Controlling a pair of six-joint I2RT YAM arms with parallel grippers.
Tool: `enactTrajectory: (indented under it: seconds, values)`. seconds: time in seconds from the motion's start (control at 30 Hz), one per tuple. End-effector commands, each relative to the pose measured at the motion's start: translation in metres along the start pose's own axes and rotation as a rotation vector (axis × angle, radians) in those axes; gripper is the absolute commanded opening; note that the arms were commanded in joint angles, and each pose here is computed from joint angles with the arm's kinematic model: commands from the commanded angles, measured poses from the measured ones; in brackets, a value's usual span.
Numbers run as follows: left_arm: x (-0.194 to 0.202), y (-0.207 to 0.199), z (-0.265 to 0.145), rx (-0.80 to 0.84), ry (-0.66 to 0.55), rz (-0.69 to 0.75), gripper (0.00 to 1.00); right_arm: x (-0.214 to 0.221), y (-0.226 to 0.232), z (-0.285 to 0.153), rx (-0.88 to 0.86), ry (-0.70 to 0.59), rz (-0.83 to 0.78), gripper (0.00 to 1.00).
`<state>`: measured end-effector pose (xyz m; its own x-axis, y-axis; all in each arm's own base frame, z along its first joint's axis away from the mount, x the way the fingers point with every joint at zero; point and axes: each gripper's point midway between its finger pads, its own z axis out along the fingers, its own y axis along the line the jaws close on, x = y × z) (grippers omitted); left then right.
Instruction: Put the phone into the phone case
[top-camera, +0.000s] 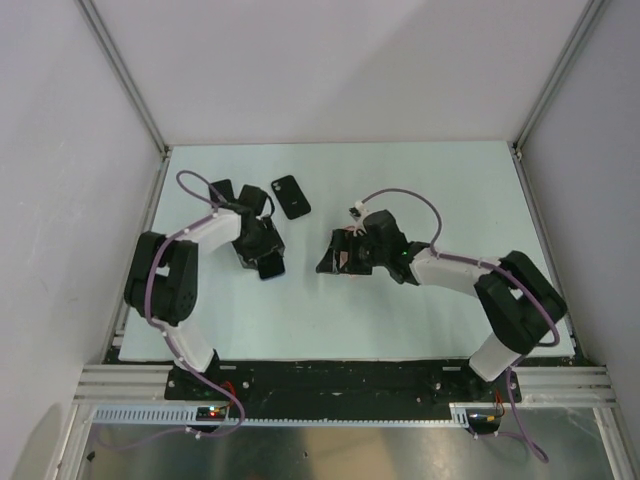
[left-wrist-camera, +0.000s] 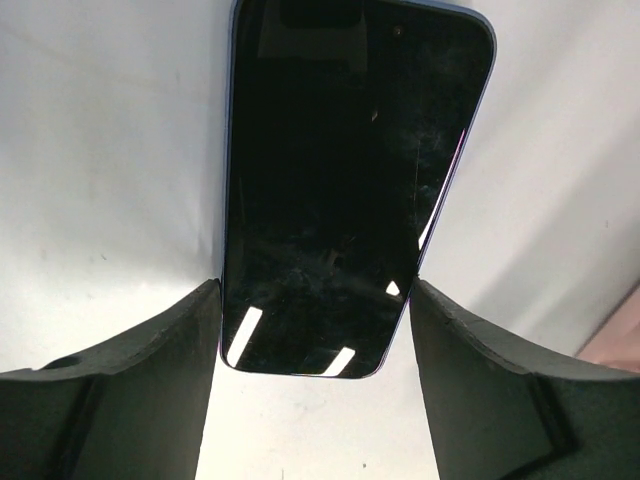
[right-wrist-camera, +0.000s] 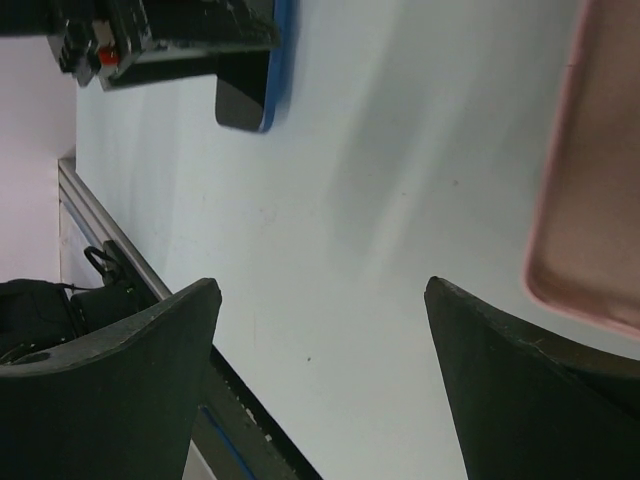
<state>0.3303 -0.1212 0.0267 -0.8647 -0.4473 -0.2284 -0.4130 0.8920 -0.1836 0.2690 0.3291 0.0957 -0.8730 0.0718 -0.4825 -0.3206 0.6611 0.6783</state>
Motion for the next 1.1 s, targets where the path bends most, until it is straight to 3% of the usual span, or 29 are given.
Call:
enactTrajectory:
  seconds: [0.0,0.27,0.7,1.07]
  values:
    - [0.014,-0.03,-0.021,0.182,-0.016,-0.066,0.51,-0.016,0.034,0.023,-0.113,-0.058,-0.066,0.89]
    - [0.042,-0.048,-0.036,0.296,0.025,-0.069,0.51,0.012,0.05,0.061,-0.163,-0.019,-0.077,0.85]
    - [0.059,-0.056,-0.04,0.362,0.076,-0.042,0.51,0.028,0.034,0.106,-0.154,-0.005,-0.004,0.72]
    - [0.056,-0.06,-0.046,0.384,0.056,-0.015,0.54,0.023,0.022,0.117,-0.113,-0.033,0.07,0.49]
